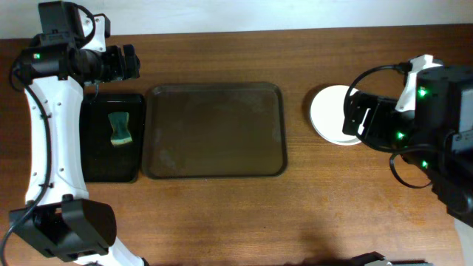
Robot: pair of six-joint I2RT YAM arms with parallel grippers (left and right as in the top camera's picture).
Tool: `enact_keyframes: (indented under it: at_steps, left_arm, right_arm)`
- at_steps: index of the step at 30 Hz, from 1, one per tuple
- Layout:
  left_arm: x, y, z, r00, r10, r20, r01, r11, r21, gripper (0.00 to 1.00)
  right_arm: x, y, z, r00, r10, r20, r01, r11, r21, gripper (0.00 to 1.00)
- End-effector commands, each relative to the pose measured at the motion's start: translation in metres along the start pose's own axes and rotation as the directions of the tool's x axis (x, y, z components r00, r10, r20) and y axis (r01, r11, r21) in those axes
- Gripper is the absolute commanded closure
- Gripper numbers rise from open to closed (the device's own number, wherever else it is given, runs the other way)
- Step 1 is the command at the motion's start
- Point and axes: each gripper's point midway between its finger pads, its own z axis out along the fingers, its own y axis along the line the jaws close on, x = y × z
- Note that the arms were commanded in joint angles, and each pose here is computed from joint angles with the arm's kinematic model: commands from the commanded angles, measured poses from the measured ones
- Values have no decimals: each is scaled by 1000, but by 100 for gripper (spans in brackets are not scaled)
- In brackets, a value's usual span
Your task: Clean dirty plates on tray and stack at the side
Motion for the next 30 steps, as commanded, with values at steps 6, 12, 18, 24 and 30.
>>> enact_keyframes:
  at_steps: [6,12,18,24,30]
  left_arm:
    - [2,1,4,1000,11,-9,-11,1000,8,1]
    - [2,1,4,1000,11,-9,-11,1000,8,1]
    - [2,1,4,1000,11,-9,-11,1000,8,1]
    - [2,1,4,1000,11,-9,-11,1000,8,1]
    - [2,1,4,1000,11,-9,-11,1000,8,1]
  right_arm:
    - [-8,-6,17,987,-149,66,147,988,41,2]
    - [3,-17,23,946,-185,267,206,977,-50,2]
    - [59,-47,30,862,-145,486,190,981,-46,2]
    - [100,-55,44,759,-125,639,220,973,-70,2]
    - [119,-51,51,668,-111,736,272,957,-103,1]
